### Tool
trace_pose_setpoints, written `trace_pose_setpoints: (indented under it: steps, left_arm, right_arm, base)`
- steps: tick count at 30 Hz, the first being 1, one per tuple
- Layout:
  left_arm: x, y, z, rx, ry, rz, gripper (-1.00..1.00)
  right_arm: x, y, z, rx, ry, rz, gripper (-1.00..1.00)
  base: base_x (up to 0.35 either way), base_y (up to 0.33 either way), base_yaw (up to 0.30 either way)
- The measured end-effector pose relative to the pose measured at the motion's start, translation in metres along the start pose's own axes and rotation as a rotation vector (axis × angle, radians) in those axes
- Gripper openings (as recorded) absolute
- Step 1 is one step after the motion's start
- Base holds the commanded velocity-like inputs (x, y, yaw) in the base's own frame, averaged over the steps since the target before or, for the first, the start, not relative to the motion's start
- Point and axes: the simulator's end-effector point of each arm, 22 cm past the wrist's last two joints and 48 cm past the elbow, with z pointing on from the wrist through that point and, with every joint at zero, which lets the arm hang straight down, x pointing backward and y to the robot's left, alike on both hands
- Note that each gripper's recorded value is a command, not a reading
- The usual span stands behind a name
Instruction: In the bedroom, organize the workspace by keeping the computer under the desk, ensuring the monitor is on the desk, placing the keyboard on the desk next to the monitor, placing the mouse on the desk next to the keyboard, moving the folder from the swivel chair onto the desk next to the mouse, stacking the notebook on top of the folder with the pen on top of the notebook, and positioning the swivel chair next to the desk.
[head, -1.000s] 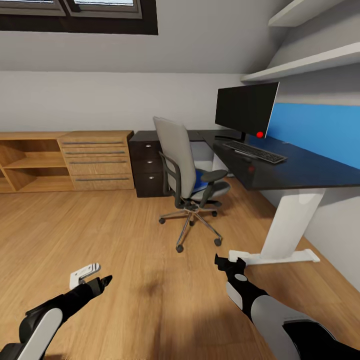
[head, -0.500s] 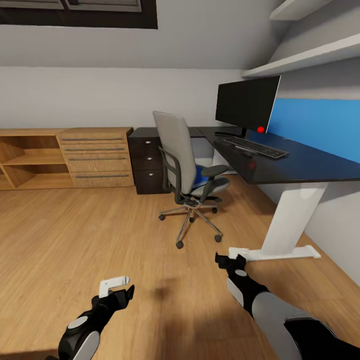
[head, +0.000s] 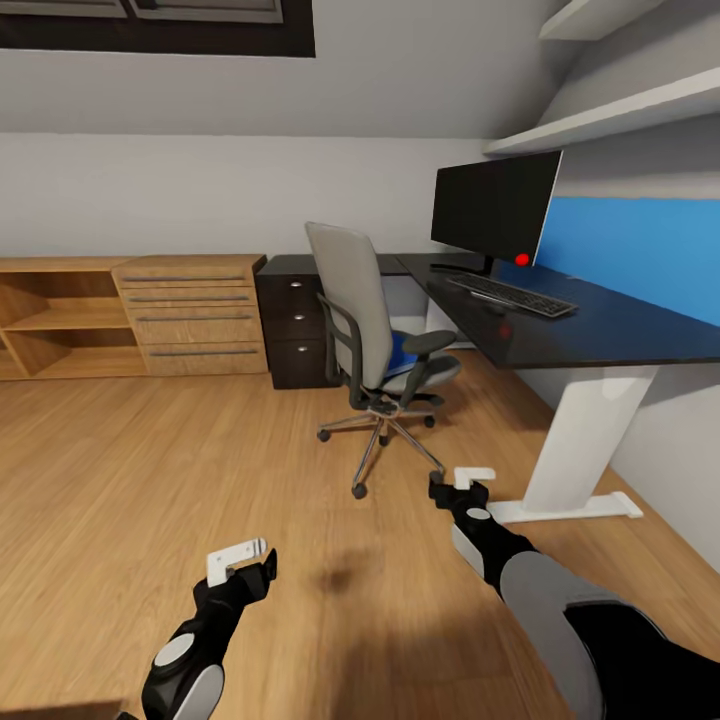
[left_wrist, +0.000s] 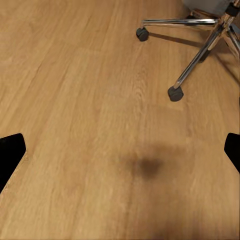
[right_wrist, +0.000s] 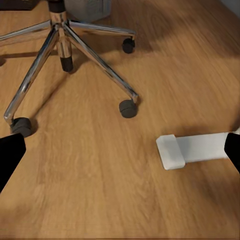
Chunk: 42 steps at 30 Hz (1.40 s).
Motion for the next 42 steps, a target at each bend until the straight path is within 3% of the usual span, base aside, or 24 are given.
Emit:
trace_pose_setpoints:
  steps: [10, 16, 26, 42]
  left_arm:
    - [-0.003, 0.008, 0.001, -0.011, -0.024, 0.014, 1.0]
    - [-0.012, 0.006, 0.001, -0.004, -0.075, -0.02, 1.0]
    - [-0.014, 0.005, 0.0, 0.001, -0.08, -0.028, 1.0]
    - [0.004, 0.009, 0.011, -0.012, -0.04, -0.029, 1.0]
  right_arm:
    - [-0.005, -0.006, 0.0, 0.009, -0.046, 0.007, 1.0]
    - [-0.017, 0.0, -0.002, -0.006, -0.105, 0.017, 1.0]
    - [-0.018, 0.023, -0.005, -0.059, -0.109, 0.029, 1.0]
    - [0.01, 0.026, 0.008, -0.061, -0.067, 0.027, 1.0]
  base:
    - [0.226, -0.002, 0.0]
    - [0.247, -0.062, 0.0]
    - [0.023, -0.009, 0.0]
    - [0.0, 0.0, 0.0]
